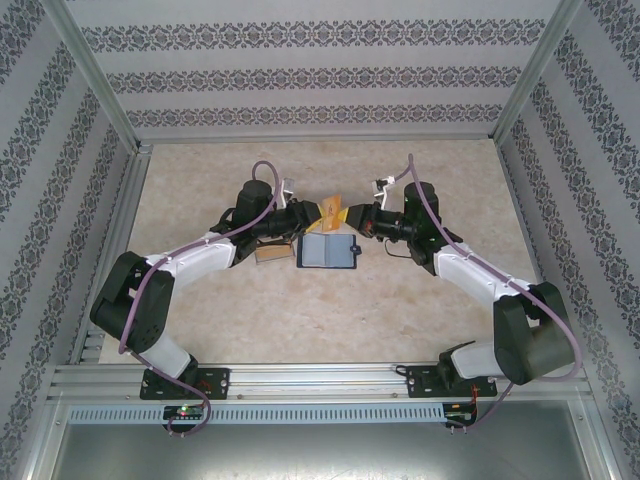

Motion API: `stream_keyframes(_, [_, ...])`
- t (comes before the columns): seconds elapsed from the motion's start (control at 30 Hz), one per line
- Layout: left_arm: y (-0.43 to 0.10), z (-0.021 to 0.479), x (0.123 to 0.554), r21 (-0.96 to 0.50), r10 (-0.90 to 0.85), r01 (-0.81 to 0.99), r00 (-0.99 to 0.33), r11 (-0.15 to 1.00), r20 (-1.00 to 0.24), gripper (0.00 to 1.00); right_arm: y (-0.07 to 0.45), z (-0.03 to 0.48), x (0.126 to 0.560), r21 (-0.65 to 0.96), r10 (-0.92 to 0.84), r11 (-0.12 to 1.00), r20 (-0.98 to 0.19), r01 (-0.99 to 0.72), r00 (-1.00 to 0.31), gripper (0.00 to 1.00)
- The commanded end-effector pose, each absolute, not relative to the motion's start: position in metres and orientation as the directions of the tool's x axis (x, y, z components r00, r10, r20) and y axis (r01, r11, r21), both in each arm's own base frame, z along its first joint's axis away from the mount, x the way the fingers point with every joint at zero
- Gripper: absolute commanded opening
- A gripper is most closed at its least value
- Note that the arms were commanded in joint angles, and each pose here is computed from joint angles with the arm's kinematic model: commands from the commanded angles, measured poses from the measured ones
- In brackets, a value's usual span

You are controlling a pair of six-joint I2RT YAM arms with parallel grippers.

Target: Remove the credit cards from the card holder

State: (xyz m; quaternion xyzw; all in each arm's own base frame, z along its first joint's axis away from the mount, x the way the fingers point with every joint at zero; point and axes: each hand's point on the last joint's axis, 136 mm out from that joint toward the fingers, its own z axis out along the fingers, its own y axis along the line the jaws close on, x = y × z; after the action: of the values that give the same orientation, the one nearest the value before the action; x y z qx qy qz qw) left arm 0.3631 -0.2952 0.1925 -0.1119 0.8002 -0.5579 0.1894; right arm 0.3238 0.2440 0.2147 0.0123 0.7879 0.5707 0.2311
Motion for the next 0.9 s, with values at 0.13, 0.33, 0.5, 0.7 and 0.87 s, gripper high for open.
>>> stream_keyframes(0.13, [-0.296,0.225,0.356,-0.955,-0.380,0.124,-0.897,0.271,-0.224,0.20,0.247,0.210,0.321,0.910,0.268,0.325,-0.349,-0.257,-0.898,0.00])
stream_keyframes(0.33, [-0.298,0.236,0.351,-0.960,-0.366,0.153,-0.901,0.235,-0.233,0.21,0.247,0.203,0.320,0.912,0.265,0.329,-0.339,-0.246,-0.902,0.00])
stream_keyframes(0.5, [-0.296,0.245,0.347,-0.959,-0.367,0.174,-0.897,0.223,-0.248,0.16,0.249,0.196,0.321,0.913,0.259,0.336,-0.327,-0.233,-0.909,0.00])
stream_keyframes(0.7, [-0.293,0.253,0.342,-0.951,-0.362,0.194,-0.891,0.241,-0.273,0.00,0.250,0.186,0.320,0.909,0.252,0.355,-0.319,-0.219,-0.914,0.14])
stream_keyframes(0.87, [-0.288,0.250,0.336,-0.930,-0.342,0.207,-0.887,0.303,-0.309,0.00,0.247,0.180,0.320,0.901,0.251,0.377,-0.321,-0.213,-0.913,0.39])
